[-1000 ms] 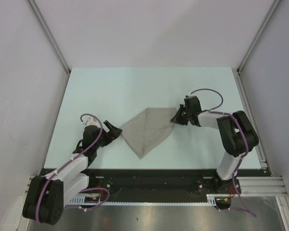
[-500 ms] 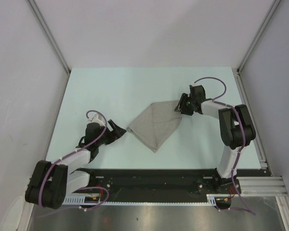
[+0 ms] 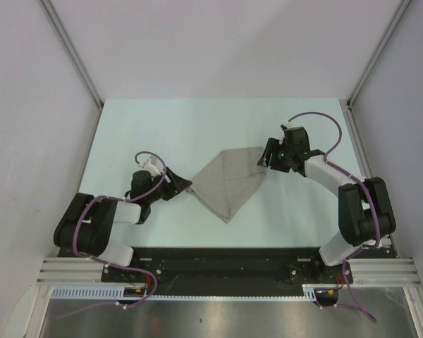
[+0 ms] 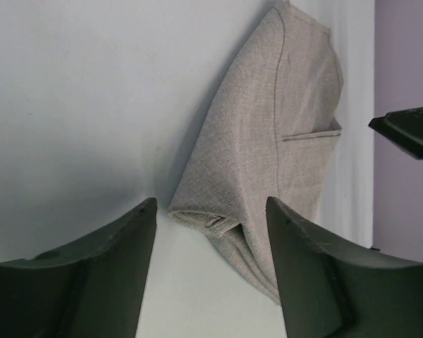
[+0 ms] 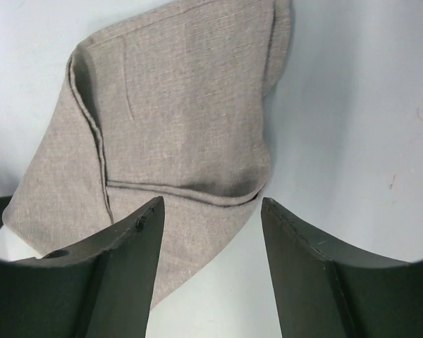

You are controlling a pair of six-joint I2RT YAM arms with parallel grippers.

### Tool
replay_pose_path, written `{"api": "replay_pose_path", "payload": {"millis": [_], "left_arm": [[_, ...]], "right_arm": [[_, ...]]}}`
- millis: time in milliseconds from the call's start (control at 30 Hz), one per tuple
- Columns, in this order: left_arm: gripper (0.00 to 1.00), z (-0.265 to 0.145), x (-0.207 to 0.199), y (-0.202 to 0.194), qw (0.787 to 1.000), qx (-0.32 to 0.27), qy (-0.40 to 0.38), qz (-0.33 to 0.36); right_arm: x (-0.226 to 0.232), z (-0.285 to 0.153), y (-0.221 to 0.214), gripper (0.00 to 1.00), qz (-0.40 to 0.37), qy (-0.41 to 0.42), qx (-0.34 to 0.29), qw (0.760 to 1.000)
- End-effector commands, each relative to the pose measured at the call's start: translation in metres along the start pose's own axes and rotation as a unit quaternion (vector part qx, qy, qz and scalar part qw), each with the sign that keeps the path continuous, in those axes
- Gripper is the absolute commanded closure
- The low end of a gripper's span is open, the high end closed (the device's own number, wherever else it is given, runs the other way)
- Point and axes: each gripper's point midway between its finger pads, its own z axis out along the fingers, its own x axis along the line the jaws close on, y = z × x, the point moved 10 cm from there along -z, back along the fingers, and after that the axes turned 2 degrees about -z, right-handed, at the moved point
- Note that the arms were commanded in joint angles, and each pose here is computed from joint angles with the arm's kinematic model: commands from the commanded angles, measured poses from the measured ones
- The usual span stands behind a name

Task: Fold the napkin, place the utensils inside, and roll it up
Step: Roll the napkin with the utensil

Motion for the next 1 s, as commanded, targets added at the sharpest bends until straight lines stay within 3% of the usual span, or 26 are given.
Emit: {"api": "replay_pose_path", "payload": {"millis": [0, 133, 267, 433, 467, 600, 767, 967], "left_arm": [[0.37, 0.009, -0.014, 0.011, 0.998, -0.011, -0.066, 0.001], [0.51, 0.012, -0.008, 0.003, 0.998, 0.009, -0.056, -0.004], [0.57, 0.013, -0.003, -0.003, 0.998, 0.022, -0.051, -0.007], [0.6, 0.016, -0.005, -0.004, 0.998, 0.033, -0.056, -0.006], [0.61, 0.017, -0.006, -0.003, 0.998, 0.034, -0.057, -0.004], [0.7, 0.018, -0.006, -0.003, 0.998, 0.039, -0.054, -0.003], [0.84, 0.02, -0.009, 0.001, 0.998, 0.039, -0.053, 0.001], [0.86, 0.022, -0.01, 0.004, 0.998, 0.041, -0.045, 0.002]], "right_arm": [[0.011, -0.016, -0.004, 0.37, -0.025, 0.006, -0.007, 1.0], [0.035, -0.028, -0.004, 0.37, -0.069, 0.031, -0.025, 0.997], [0.075, -0.031, -0.016, 0.37, -0.159, 0.075, -0.036, 0.984], [0.118, -0.019, -0.045, 0.36, -0.299, 0.075, -0.028, 0.951], [0.12, -0.011, -0.05, 0.36, -0.316, 0.042, -0.027, 0.947], [0.159, -0.001, -0.085, 0.36, -0.414, 0.027, -0.037, 0.909], [0.179, 0.012, -0.114, 0.37, -0.481, -0.013, -0.063, 0.874], [0.192, 0.019, -0.144, 0.39, -0.529, -0.008, -0.066, 0.846]]}}
